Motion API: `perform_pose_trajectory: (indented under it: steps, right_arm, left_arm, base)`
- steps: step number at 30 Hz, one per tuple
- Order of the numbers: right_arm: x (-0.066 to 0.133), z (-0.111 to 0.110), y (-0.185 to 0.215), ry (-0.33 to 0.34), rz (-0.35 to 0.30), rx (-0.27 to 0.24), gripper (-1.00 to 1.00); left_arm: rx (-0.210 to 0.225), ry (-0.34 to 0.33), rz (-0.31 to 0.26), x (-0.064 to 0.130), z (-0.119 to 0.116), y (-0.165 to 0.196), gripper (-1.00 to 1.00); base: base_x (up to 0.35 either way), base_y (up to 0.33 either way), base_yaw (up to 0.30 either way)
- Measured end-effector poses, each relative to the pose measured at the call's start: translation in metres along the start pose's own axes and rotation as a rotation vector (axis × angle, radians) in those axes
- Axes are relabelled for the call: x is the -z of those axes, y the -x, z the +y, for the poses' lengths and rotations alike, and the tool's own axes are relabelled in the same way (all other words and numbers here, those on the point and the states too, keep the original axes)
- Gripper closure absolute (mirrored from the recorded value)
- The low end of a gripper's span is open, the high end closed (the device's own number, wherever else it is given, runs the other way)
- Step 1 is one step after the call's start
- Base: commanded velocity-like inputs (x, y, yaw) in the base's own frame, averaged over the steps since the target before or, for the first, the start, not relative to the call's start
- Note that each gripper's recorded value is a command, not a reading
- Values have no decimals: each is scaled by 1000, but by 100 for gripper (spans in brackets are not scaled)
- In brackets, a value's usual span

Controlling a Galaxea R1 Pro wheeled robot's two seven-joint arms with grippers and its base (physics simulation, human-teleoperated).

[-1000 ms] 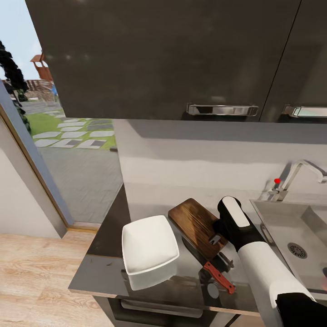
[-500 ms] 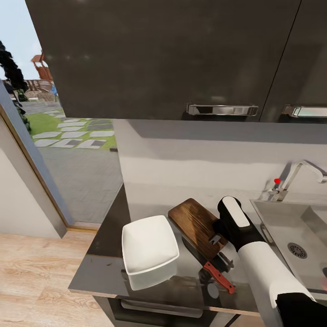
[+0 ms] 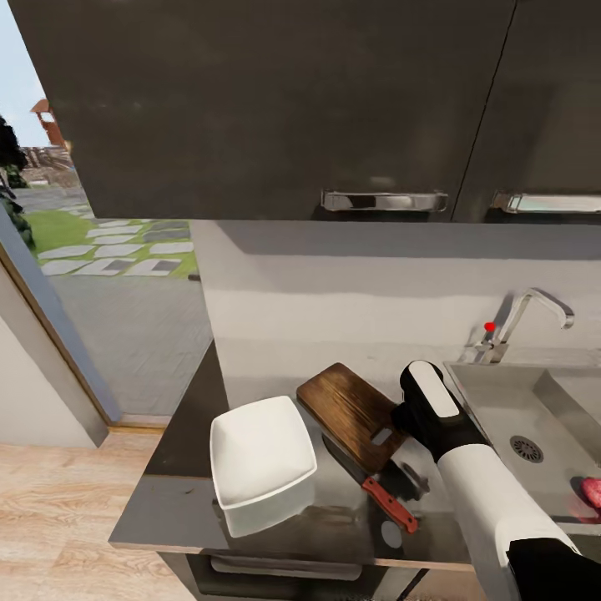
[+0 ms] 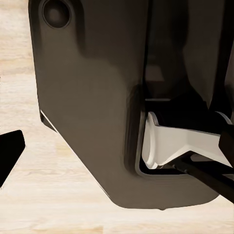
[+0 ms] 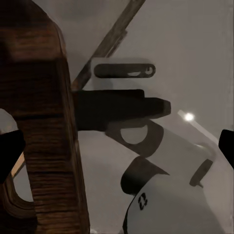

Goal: In the kitchen, take the Vidalia onion out of the sink, dice it on the chopping board with the paring knife, put the diced onion into the bowl on the countertop, then place both the paring knife and the chopping board into the sink.

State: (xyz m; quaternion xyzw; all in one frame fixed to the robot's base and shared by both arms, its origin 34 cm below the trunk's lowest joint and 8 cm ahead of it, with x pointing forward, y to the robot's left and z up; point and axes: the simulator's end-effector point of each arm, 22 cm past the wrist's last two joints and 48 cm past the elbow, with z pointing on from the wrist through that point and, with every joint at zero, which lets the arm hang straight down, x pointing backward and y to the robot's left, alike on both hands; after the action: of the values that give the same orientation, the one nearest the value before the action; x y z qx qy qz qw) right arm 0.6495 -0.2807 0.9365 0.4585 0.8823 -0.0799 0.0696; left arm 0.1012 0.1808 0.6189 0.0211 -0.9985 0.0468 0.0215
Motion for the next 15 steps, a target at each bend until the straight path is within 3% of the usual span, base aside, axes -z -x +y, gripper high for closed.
perform_pose_trajectory:
  steps: [15]
  right_arm:
    - [0, 0, 0, 1, 0, -1, -100]
  left_arm:
    - [0, 0, 0, 0, 0, 0, -100]
  base:
    - [0, 0, -12]
